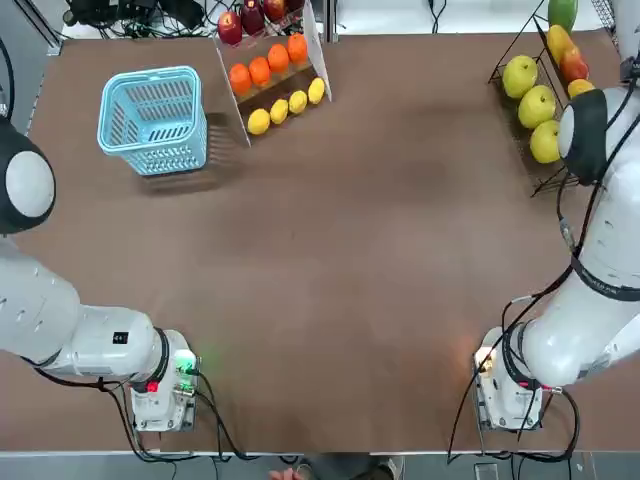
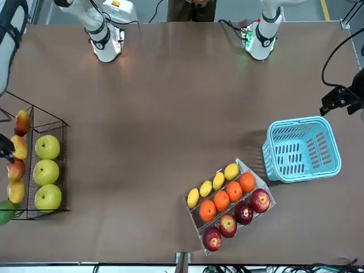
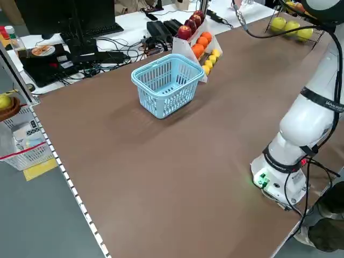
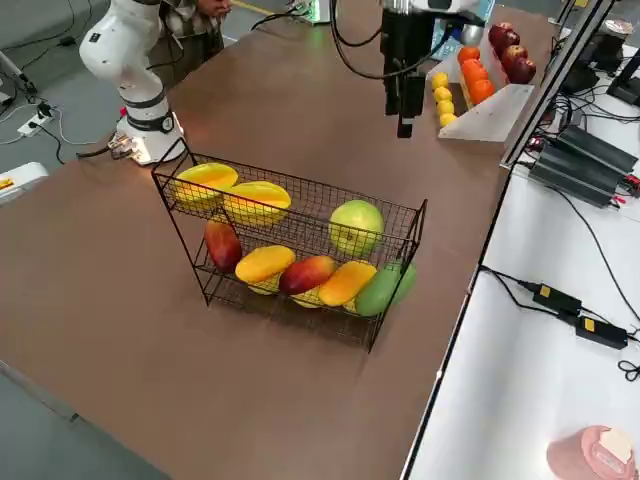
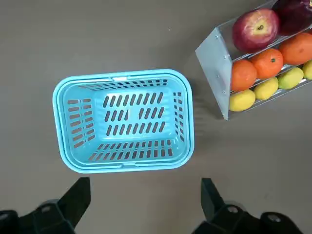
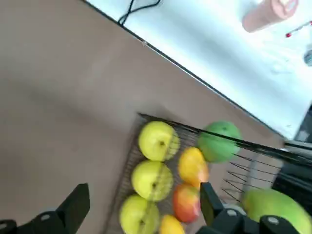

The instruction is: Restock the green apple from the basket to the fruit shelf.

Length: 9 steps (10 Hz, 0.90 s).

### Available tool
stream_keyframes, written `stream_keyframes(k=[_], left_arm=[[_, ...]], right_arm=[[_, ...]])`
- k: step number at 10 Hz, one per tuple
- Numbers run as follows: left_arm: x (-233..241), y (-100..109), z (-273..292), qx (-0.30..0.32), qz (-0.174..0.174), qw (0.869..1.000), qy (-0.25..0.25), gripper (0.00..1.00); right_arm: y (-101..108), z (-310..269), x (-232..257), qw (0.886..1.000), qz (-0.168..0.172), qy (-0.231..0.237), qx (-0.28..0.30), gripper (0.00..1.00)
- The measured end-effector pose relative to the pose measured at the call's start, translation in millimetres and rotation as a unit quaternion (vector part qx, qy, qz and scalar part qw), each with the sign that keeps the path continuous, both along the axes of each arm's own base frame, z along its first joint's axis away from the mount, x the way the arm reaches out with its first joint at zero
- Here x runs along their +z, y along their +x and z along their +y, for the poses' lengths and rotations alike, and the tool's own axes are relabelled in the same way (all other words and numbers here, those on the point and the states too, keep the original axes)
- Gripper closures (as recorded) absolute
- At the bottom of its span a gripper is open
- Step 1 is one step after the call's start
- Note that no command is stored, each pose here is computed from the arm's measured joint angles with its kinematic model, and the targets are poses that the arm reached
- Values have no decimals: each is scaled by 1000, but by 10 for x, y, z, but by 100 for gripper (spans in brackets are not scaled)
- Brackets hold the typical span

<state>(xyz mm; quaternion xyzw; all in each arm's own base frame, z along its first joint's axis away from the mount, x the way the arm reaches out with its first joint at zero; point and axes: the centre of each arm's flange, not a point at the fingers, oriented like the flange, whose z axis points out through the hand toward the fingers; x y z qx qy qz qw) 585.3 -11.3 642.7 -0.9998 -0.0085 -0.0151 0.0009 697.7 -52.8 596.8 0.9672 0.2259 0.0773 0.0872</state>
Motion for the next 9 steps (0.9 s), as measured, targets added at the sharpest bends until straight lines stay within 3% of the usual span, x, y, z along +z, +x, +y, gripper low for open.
stream_keyframes(k=[1, 3, 5, 7, 9], left_arm=[[0, 0, -1, 0, 0, 1000, 0, 0], [0, 0, 1, 0, 0, 1000, 0, 0], [1, 1, 3, 0, 0, 1000, 0, 0], [1, 1, 2, 0, 0, 1000, 0, 0], [1, 1, 1, 0, 0, 1000, 0, 0]], right_arm=[[-21, 90, -53, 998, -3, 34, -58, 0], [-177, 348, -1, 982, 1, 90, -167, 0], [-466, 618, 99, 960, 39, 121, -248, 0], [-835, 806, 353, 950, 84, 125, -272, 0], [-1162, 777, 617, 947, 110, 124, -274, 0]])
